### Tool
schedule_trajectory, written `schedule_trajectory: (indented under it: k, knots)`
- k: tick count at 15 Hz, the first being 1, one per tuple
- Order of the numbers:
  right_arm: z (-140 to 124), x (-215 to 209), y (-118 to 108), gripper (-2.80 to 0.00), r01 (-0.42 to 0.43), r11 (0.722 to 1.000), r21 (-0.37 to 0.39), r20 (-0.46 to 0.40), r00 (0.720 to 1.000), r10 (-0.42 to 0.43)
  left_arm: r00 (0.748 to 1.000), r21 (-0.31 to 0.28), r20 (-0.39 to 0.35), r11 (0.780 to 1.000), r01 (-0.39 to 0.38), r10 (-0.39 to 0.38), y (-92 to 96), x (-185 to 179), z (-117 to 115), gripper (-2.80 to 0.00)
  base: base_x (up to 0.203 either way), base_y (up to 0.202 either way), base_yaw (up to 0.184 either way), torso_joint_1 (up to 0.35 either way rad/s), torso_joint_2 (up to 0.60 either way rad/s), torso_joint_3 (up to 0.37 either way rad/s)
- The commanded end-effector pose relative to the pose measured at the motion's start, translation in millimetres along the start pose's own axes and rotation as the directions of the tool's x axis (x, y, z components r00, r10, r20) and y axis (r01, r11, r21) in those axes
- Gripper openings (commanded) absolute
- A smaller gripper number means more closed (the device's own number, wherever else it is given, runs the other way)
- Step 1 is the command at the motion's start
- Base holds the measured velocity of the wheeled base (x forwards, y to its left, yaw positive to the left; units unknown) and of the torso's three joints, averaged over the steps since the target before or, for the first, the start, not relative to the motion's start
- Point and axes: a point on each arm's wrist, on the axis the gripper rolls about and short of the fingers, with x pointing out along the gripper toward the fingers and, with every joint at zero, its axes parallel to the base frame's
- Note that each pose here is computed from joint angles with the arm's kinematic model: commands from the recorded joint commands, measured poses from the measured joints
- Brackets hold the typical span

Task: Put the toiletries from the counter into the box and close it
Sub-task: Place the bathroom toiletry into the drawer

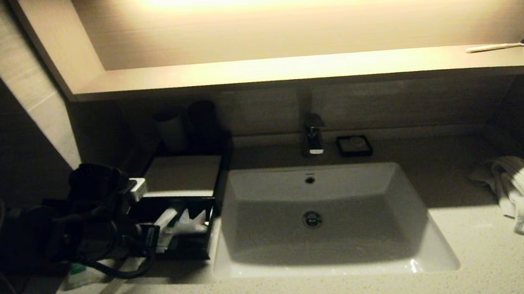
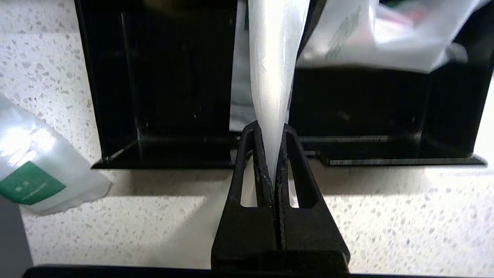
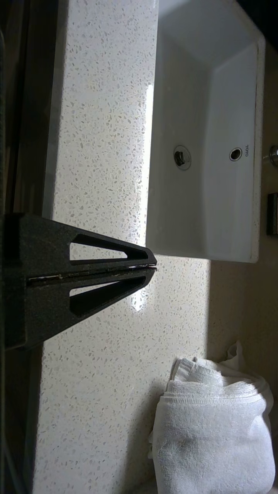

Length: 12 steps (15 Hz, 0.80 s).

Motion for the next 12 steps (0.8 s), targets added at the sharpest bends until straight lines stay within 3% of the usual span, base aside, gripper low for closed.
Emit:
schedule_trajectory:
  k: [1,6,12]
  knots:
    - [0.0,0.0,0.0,-2.80,-0.001,1.000,0.000,0.000,1.000,0.001,1.000,-0.010,0.004,1.000,0.000,0.000,-0.4,4.0,5.2,-2.80,0.000,0.000,0.000,0.000,0.00,0.000]
    - [0.0,0.0,0.0,-2.80,0.000,1.000,0.000,0.000,1.000,0.000,1.000,-0.019,0.013,1.000,0.007,-0.007,-4.7,7.4,11.4,-2.80,0.000,0.000,0.000,0.000,0.00,0.000]
    - [0.0,0.0,0.0,-2.80,-0.001,1.000,0.000,0.000,1.000,0.001,0.999,-0.034,0.000,0.998,-0.046,0.046,-8.7,21.1,15.7,-2.80,0.000,0.000,0.000,0.000,0.00,0.000]
